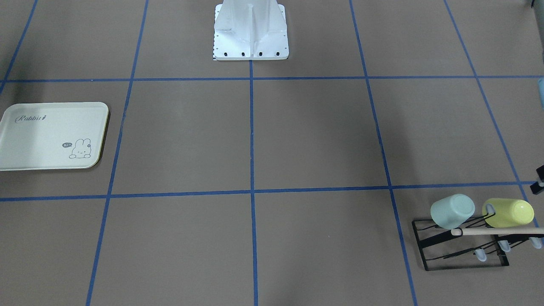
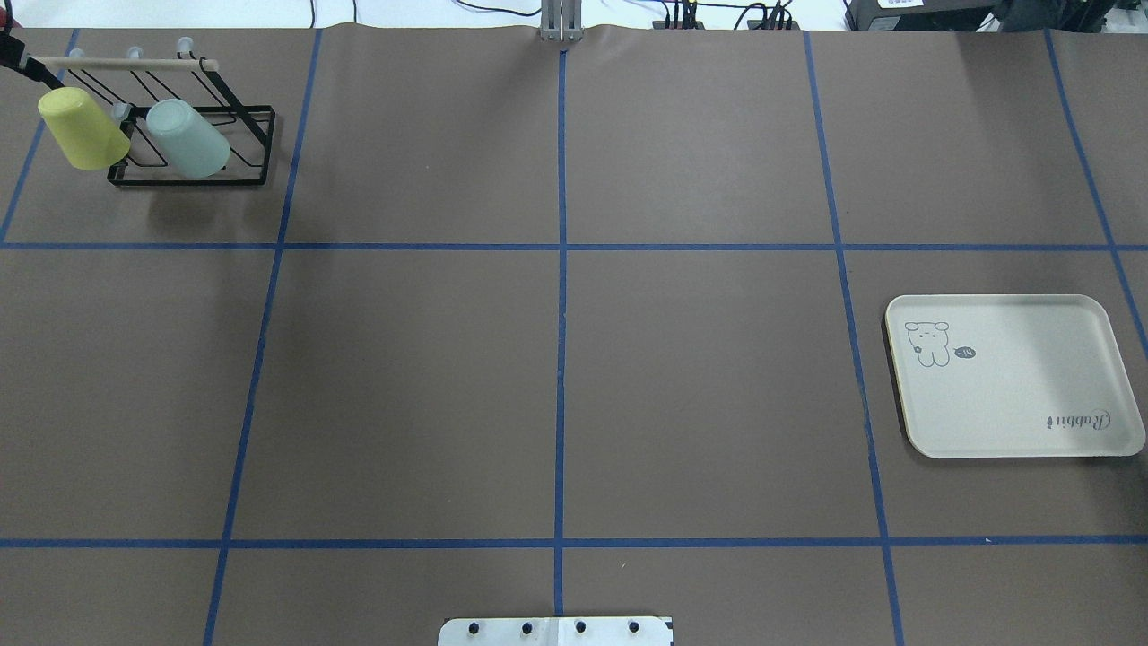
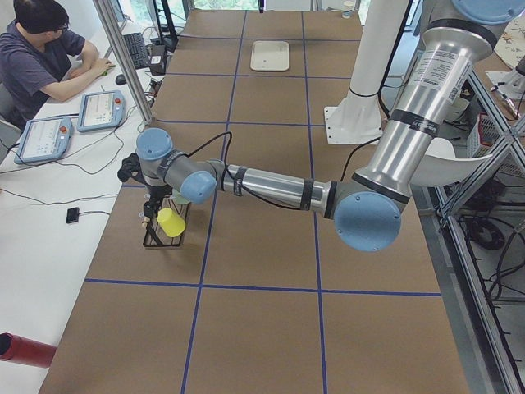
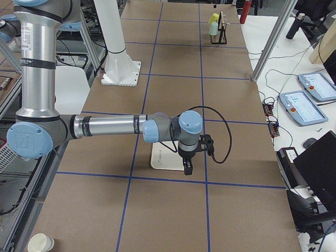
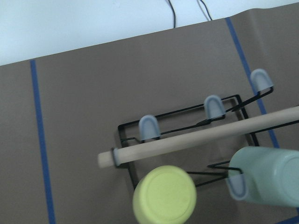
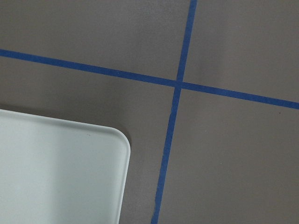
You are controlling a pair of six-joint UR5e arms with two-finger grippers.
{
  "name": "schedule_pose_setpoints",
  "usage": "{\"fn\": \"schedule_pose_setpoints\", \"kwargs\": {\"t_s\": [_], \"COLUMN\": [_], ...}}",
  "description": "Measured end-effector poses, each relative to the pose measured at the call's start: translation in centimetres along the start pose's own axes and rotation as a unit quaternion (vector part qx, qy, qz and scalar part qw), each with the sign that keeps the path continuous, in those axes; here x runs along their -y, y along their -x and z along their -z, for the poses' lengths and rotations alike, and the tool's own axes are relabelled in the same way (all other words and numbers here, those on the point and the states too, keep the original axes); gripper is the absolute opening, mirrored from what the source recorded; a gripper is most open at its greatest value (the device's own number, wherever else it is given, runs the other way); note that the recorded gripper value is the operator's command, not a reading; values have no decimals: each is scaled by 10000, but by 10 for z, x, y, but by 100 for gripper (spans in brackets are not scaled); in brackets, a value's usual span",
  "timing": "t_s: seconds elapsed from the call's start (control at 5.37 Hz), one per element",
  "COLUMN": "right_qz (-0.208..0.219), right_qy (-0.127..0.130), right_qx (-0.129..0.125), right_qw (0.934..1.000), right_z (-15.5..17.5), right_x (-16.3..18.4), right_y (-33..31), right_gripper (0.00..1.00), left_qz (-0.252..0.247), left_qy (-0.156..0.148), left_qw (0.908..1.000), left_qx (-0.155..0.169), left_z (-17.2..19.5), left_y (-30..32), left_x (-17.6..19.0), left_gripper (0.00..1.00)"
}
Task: Left arm grabs green cup and hands to right arm on tray
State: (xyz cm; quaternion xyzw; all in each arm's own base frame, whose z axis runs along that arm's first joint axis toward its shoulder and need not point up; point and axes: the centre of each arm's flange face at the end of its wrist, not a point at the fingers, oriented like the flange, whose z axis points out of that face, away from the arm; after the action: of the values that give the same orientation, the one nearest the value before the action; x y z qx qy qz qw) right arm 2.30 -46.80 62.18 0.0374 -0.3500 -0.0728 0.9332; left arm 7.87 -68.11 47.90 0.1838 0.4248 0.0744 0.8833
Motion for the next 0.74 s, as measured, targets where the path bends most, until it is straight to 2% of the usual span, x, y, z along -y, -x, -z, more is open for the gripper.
{"fn": "schedule_pose_setpoints", "kwargs": {"t_s": [0.19,0.37,0.56,0.74], "right_qz": [1,3,2,3], "right_qy": [6,9,9,9], "right_qx": [0,3,4,5], "right_qw": [10000,10000,10000,10000], "right_z": [-1,-1,-1,-1], "right_x": [0,0,0,0], "right_y": [0,0,0,0], "right_gripper": [100,100,100,100], "left_qz": [107,260,343,434], "left_qy": [-103,-265,-353,-383], "left_qw": [9999,9986,9969,9960], "left_qx": [53,370,619,686], "left_z": [-10,-29,-55,-68], "left_y": [-38,-78,-115,-137], "left_x": [20,32,31,25], "left_gripper": [100,100,100,100]}}
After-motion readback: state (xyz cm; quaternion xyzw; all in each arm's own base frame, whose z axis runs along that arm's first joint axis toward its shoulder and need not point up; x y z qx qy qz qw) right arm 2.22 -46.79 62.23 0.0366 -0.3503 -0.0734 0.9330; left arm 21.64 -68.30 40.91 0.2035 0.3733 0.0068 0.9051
